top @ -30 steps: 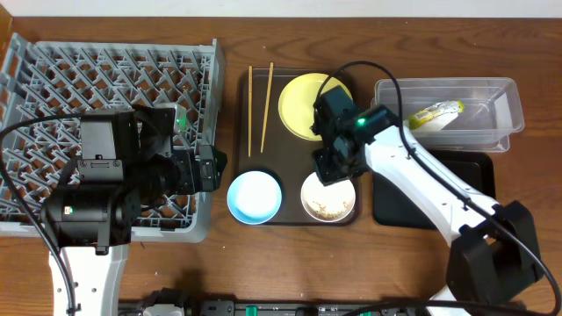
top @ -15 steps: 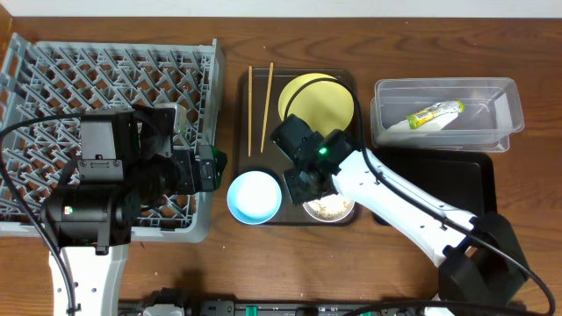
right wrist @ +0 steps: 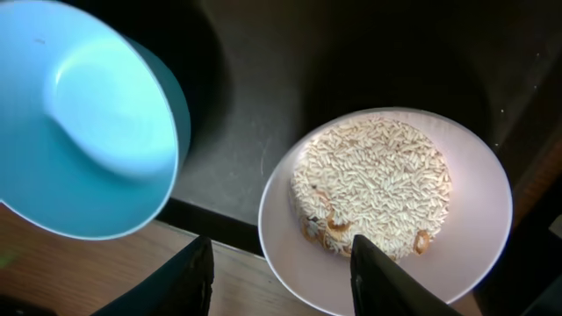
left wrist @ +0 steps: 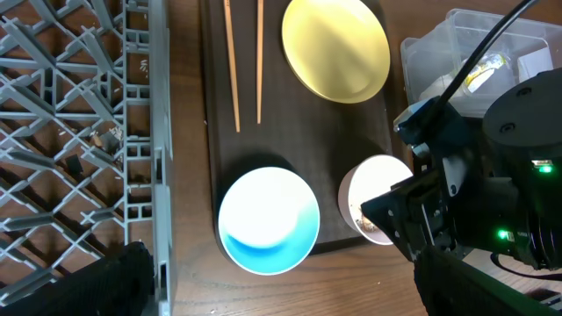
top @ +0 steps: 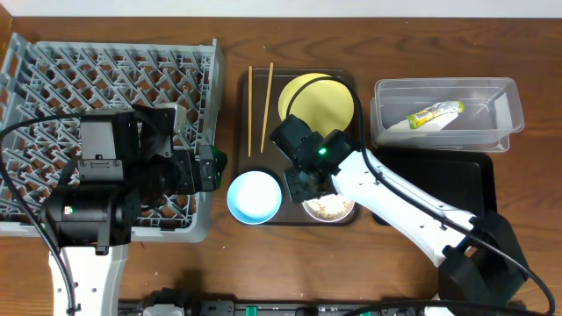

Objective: Sort waste into correct bins and load items into the dishwasher
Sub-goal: 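Lower the right gripper and pinch the rim of the white rice bowl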

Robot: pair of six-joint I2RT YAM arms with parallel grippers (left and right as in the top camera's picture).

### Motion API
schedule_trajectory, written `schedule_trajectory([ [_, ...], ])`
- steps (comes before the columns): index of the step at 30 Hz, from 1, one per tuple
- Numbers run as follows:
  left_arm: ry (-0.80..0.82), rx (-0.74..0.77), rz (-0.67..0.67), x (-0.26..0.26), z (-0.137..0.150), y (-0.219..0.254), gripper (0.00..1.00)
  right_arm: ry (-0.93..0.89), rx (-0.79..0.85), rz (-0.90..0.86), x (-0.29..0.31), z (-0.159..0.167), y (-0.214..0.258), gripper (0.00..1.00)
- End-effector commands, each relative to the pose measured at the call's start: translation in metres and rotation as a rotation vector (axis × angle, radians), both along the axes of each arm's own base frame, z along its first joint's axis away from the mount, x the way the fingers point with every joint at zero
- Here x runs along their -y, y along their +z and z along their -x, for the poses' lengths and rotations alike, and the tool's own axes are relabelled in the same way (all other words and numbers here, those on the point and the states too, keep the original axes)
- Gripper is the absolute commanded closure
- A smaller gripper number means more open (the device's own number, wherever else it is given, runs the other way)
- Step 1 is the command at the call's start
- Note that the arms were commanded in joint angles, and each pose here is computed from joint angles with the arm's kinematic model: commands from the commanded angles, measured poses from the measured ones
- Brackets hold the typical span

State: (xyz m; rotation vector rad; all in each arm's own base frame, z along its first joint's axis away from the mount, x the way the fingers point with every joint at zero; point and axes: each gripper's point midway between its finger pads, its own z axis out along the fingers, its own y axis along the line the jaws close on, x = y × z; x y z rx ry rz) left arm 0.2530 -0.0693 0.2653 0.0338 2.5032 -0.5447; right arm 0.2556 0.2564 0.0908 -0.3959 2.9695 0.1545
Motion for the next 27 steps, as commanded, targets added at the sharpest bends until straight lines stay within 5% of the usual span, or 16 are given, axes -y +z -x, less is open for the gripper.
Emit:
schedule_trajectory([
  [1, -0.013, 0.016, -0.008, 0.001, 0.000, 0.005, 0.02, -0.017, -0.011, 0.019, -0.004, 0.000, -0.011, 0.52],
  [18, -0.013, 0.016, -0.008, 0.001, 0.000, 0.004, 0.02, 0.030, -0.007, 0.102, -0.010, 0.009, -0.035, 0.53],
  [27, -0.013, 0.016, -0.008, 0.001, 0.000, 0.005, 0.02, 0.078, 0.023, 0.132, -0.002, 0.008, -0.056, 0.75],
])
